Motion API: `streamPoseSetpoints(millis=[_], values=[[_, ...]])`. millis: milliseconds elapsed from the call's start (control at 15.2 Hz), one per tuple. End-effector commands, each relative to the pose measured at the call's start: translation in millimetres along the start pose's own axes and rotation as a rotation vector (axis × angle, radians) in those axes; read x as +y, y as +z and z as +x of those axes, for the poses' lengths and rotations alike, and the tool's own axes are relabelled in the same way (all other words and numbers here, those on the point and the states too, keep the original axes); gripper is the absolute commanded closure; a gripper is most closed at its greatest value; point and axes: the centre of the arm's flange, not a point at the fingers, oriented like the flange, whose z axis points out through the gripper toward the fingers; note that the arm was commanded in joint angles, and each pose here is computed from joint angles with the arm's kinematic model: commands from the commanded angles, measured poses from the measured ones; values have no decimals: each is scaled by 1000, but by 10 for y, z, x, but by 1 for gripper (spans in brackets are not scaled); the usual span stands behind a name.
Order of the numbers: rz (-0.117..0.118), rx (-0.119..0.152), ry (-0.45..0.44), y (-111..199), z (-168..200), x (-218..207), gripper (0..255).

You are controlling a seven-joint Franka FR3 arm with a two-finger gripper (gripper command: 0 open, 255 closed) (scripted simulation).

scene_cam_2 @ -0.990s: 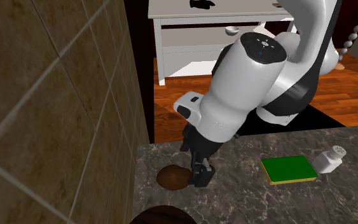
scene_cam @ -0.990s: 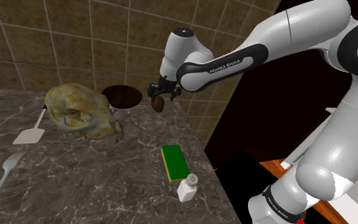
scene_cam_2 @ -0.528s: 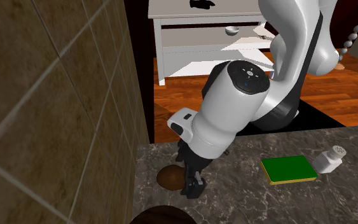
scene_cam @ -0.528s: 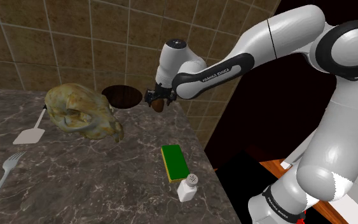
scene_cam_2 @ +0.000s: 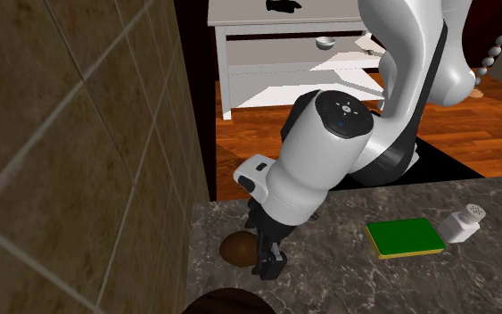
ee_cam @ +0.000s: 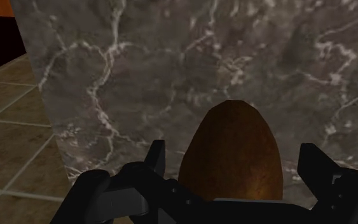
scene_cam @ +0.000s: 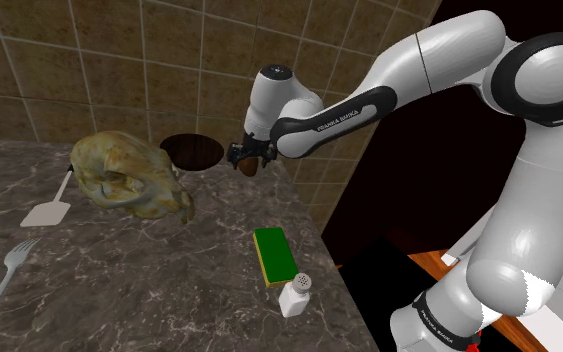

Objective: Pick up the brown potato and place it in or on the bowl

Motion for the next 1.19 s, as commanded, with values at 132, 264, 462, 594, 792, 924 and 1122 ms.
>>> streamPoseSetpoints(millis=[132,264,462,594,792,924,1122], values=[[0,0,0,0,-1,1,255],[0,0,0,-1,0,0,255],[0,0,0,-1,0,0,255],[0,0,0,0,0,0,255],[0,0,0,-151,45,10,255],[0,0,0,-252,76,16,255],[0,0,0,-403,121,26,255]])
